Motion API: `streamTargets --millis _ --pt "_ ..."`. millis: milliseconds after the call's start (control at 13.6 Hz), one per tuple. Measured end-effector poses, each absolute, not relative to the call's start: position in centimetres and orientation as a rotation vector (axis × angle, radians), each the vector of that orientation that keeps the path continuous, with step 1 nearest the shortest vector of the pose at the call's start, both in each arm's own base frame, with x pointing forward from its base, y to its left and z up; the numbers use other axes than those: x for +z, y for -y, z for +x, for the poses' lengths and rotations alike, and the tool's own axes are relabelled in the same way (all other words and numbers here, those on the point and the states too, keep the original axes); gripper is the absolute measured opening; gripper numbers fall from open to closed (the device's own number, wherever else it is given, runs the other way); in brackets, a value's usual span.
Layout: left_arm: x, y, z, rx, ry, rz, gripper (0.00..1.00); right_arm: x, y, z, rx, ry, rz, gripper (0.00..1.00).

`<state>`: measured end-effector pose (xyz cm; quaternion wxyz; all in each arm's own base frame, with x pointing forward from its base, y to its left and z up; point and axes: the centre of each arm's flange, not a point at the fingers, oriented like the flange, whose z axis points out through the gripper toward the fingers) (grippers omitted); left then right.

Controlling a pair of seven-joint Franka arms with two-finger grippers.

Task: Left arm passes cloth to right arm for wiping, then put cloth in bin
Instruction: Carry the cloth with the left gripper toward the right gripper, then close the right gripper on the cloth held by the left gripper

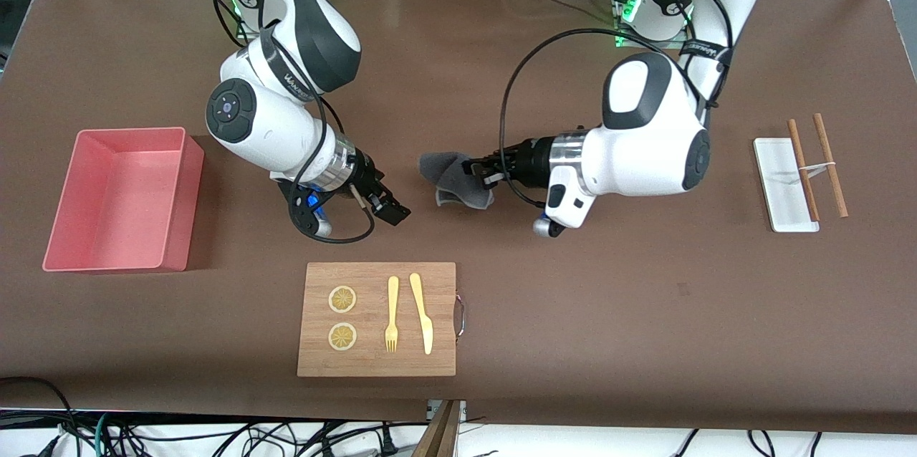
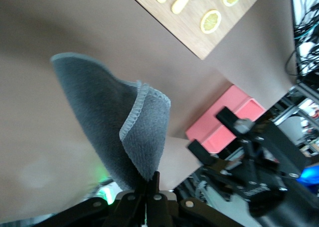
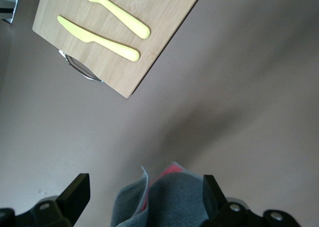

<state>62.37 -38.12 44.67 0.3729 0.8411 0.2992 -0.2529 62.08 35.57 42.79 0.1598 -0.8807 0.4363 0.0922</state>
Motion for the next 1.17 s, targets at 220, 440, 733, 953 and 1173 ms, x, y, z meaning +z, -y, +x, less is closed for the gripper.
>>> streamTargets --millis 220,440,733,953,1173 --pt "46.3 39.9 63.5 -0.691 -0.829 2.033 0.02 41.5 -35.9 62.2 0.281 -1.256 -2.522 1.0" --pt "47.3 40.5 64.2 -0.748 -0.887 1.873 0.02 40.4 -36.2 62.4 0.267 -1.26 -2.514 1.0" --pt "47.7 41.1 64.2 -0.75 -0.927 1.822 0.02 40.0 -37.0 62.3 0.268 -1.254 -2.495 1.0" --pt "48.6 43.0 63.4 -0.741 -0.953 1.802 0.02 40.6 -37.3 62.4 0.29 -1.257 -2.461 0.99" --pt "48.7 43.5 63.2 -0.739 -0.957 1.799 0.02 41.4 -37.3 62.6 0.289 -1.254 -2.441 0.99"
